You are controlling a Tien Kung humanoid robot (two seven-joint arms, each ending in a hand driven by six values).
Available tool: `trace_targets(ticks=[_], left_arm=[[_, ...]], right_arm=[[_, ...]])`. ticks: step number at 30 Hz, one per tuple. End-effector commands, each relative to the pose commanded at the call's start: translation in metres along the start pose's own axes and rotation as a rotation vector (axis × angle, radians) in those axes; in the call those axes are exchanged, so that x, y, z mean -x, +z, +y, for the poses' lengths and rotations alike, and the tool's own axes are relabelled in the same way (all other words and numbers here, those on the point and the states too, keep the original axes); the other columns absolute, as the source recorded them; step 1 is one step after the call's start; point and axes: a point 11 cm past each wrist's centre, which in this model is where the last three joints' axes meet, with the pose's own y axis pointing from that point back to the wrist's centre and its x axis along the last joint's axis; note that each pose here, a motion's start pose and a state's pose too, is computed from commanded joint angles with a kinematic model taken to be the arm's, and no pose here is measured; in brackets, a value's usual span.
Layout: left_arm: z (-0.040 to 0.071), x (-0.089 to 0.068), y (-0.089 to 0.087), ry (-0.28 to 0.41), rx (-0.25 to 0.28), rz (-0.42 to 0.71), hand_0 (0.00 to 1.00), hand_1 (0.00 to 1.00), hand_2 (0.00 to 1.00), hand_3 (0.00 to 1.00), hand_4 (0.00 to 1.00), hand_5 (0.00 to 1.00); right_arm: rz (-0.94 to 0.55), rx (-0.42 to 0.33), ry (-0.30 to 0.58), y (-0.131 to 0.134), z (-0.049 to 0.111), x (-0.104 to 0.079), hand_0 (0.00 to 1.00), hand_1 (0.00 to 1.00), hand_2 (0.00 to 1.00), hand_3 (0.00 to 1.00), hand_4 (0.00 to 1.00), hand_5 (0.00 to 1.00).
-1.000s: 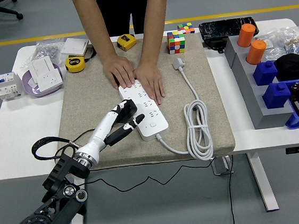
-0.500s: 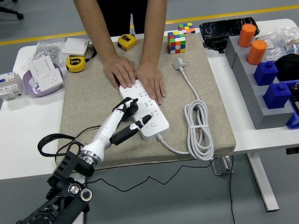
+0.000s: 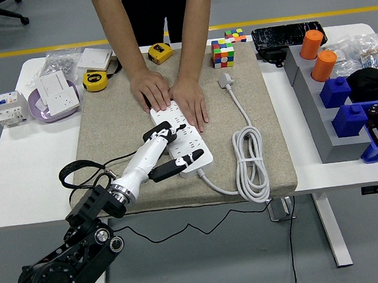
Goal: Pick up the plug,place it near the board,insert it into the board,press the button
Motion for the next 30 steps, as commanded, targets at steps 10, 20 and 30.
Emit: trace_targets(ticks=[10, 20, 30], left_arm=[[-0.008, -0.004, -0.002, -0.029, -0.022, -0.134, 0.998, 0.998, 0.998, 0.935, 0.998, 0.998], [-0.014, -0.008, 0.010, -0.038, 0.019, -0.252, 0.998, 0.998, 0.998, 0.935, 0.998, 0.998], [-0.016, -0.030, 0.009, 0.027, 0.005, -0.345, 0.998, 0.998, 0.998, 0.931, 0.998, 0.998]], right_arm=[[0.010, 0.004, 0.001, 0.002, 0.000, 0.000, 0.887, 0.750, 0.717, 0.661, 0.925, 0.491], [0.011, 0.004, 0.002, 0.002, 0.000, -0.001, 0.885, 0.750, 0.717, 0.663, 0.932, 0.502], [0.009, 0.007, 0.000, 0.004, 0.000, -0.001, 0.885, 0.749, 0.716, 0.664, 0.937, 0.509]])
